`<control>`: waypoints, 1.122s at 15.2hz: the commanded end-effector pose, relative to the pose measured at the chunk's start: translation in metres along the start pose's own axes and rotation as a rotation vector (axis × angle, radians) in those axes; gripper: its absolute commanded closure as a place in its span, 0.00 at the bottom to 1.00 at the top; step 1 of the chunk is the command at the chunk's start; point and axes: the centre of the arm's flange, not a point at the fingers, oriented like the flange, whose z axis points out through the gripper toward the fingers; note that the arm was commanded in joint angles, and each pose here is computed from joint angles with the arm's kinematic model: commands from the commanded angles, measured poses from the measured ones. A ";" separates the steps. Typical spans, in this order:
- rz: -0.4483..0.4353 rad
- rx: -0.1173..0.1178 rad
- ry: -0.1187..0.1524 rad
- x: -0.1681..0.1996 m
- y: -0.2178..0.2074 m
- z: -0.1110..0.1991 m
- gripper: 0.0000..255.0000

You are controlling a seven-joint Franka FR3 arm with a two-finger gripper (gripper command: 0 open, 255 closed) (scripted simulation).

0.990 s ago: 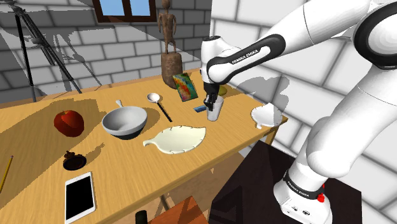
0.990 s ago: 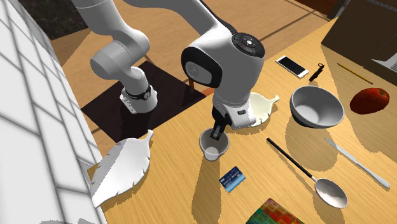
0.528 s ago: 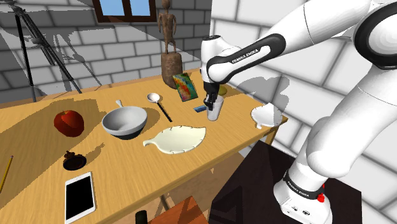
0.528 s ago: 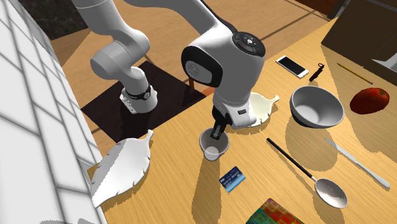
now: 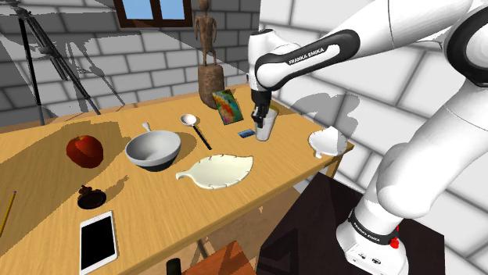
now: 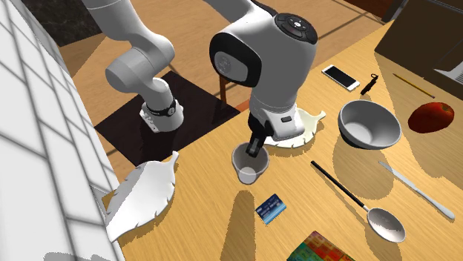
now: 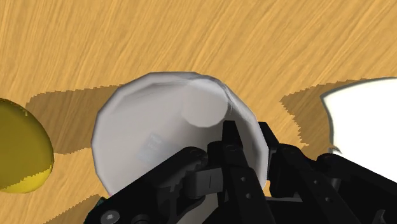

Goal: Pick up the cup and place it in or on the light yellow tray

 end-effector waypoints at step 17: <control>0.000 0.000 0.000 0.020 -0.065 -0.081 1.00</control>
